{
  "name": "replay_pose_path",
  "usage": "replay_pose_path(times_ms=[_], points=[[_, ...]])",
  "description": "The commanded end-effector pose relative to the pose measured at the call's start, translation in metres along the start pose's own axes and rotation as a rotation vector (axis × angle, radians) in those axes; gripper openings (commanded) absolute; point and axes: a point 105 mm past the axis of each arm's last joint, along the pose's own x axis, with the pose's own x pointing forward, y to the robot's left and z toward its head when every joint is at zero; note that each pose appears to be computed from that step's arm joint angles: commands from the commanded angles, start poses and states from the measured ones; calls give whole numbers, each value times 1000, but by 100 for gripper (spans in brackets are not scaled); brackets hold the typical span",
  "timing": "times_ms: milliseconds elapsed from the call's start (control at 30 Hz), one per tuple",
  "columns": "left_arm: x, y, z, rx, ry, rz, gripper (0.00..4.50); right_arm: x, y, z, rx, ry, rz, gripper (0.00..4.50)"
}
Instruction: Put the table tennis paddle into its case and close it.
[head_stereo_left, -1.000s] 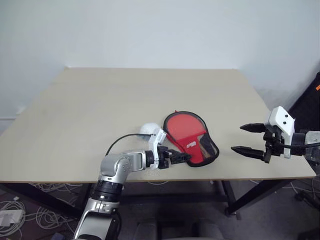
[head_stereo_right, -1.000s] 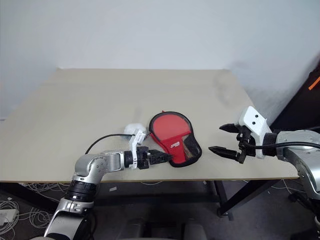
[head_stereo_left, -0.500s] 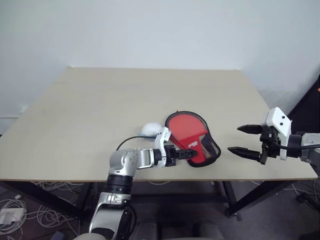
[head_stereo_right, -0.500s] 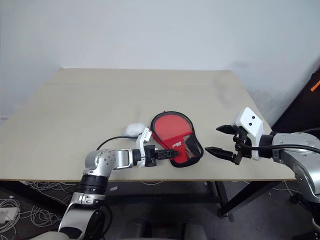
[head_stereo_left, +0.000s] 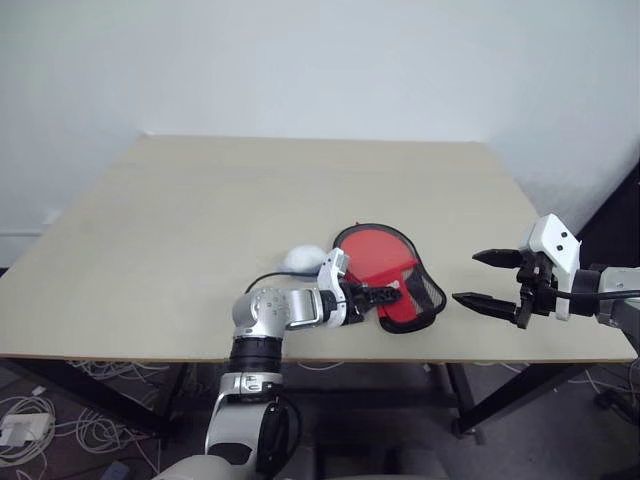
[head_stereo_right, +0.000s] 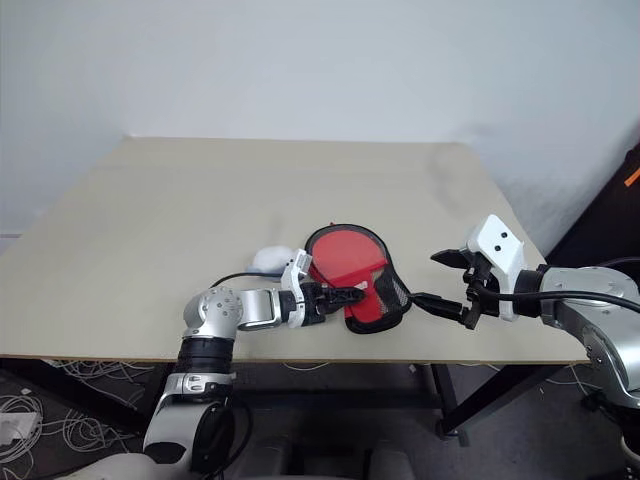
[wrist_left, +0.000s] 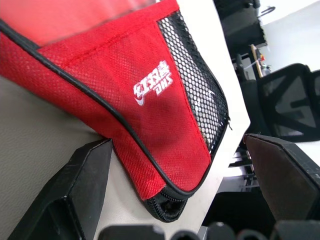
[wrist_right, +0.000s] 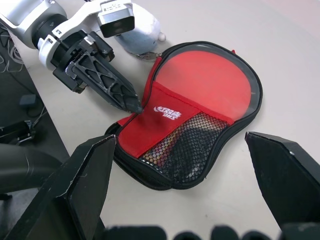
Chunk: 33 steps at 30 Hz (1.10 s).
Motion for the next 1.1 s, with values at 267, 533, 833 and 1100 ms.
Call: replay_pose_path(times_ms=[267, 533, 833, 1100], points=[[4, 18, -10, -99, 45, 118, 447, 0, 0, 14, -35, -40, -6, 450], [2, 33, -18, -132, 61, 179, 447, 0, 0, 14, -32, -39, -9, 450], [-4, 57, -29, -164, 100, 308, 162, 0, -1, 17, -29, -45, -8, 450], [-8, 66, -32, -160, 126, 341, 2, 0, -1, 22, -27, -62, -6, 450]])
